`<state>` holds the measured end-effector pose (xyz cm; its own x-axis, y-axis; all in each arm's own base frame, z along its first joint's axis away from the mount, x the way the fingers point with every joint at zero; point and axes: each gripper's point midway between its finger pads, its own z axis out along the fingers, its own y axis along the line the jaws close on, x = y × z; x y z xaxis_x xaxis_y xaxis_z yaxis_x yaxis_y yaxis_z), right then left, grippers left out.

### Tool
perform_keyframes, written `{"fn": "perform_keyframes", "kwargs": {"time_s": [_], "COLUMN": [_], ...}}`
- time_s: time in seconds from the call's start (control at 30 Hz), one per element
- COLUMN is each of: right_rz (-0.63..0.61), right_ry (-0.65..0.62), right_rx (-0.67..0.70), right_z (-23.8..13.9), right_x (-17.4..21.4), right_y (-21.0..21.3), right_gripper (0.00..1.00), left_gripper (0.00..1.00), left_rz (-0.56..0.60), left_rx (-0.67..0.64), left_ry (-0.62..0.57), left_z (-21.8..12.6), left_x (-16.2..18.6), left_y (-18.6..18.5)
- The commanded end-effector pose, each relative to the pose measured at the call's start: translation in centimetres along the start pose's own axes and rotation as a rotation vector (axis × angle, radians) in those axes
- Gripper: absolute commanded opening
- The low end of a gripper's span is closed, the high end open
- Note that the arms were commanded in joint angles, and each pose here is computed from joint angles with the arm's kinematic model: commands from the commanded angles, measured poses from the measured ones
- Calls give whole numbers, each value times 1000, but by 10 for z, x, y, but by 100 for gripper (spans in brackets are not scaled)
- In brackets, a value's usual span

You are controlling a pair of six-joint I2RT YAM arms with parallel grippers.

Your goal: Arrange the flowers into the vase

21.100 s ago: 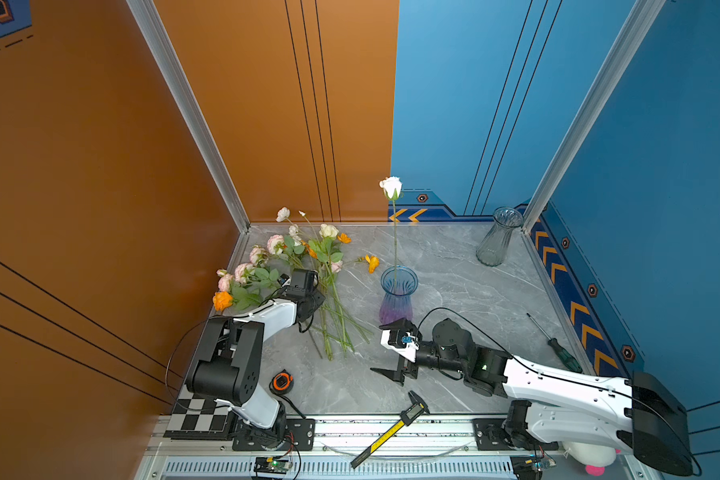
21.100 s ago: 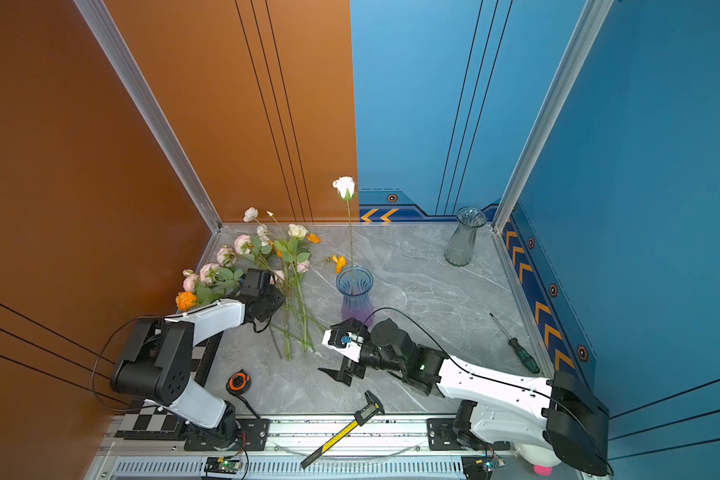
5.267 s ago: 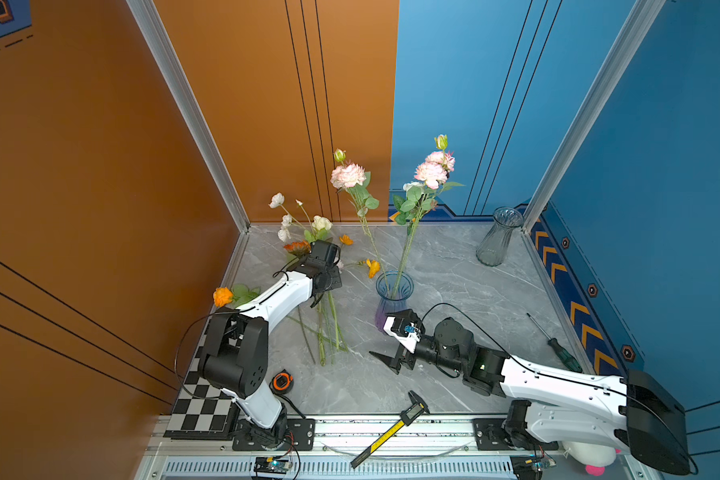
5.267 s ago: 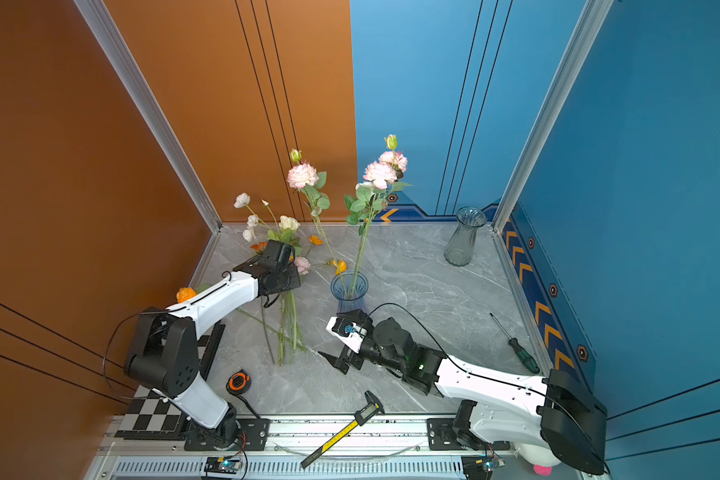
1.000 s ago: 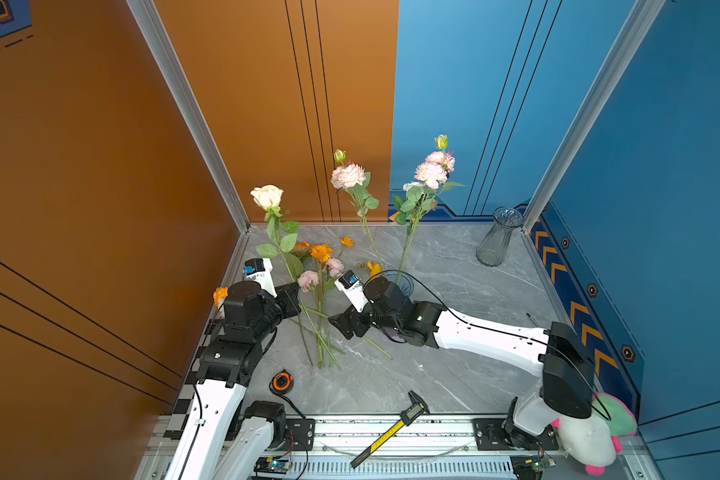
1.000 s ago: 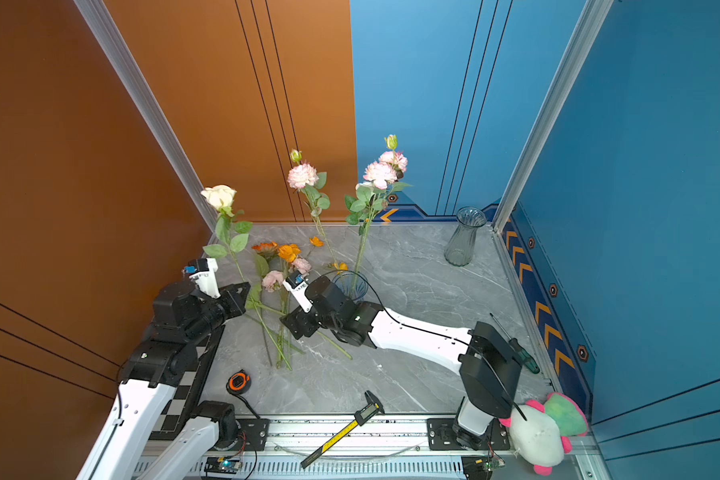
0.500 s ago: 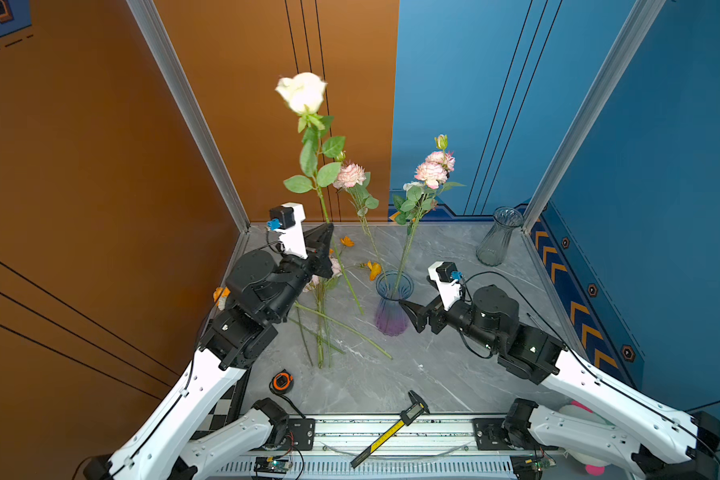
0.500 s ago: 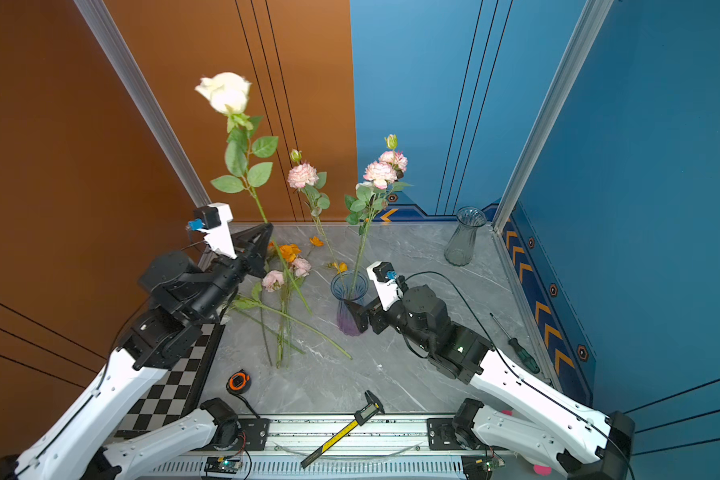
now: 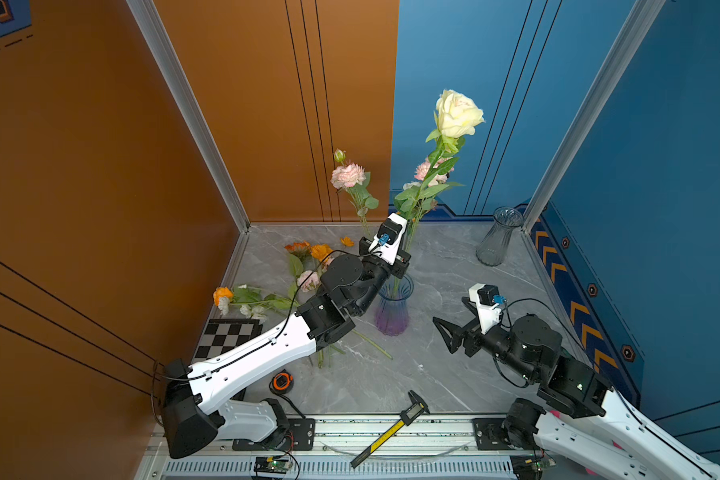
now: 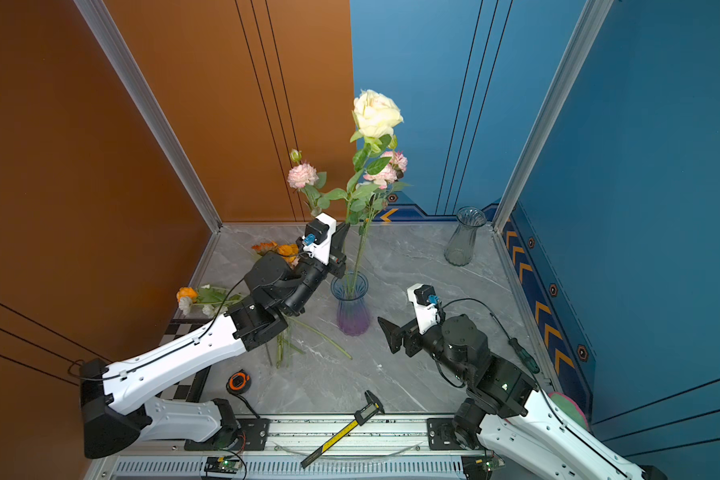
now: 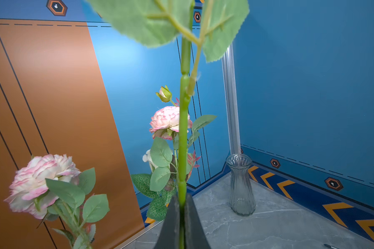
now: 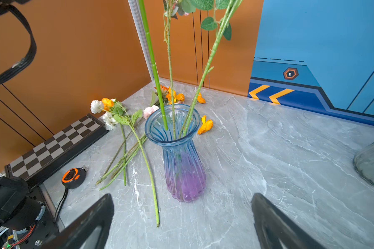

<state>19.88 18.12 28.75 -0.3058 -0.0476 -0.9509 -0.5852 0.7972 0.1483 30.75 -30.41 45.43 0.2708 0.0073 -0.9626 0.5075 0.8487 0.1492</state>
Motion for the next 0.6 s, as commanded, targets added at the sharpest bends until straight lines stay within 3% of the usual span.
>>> {"fn": "perform_keyframes", "kwargs": {"time_s": [0.0,0.17,0.43,0.57], "right_rz": [-8,-9,0,0], "right_ry": [18,39,37,32], "right_rx": [33,34,12,9], "right_z": [-3,4,15,16], "right_x": [0,2,-1,-2], "right_y": [-7,-6,-1,0], "right_gripper": [100,100,100,100], "left_gripper": [0,0,0,0], "left_rz": [-57,-48,136,157], "left_rx": [139,361,613,643], "left_ry": [-49,-35,-67,-29], "left_z": [-2,-11,-36,-38], "left_x": [5,28,71,95], "left_y": [-4,-27,-68,-71]}}
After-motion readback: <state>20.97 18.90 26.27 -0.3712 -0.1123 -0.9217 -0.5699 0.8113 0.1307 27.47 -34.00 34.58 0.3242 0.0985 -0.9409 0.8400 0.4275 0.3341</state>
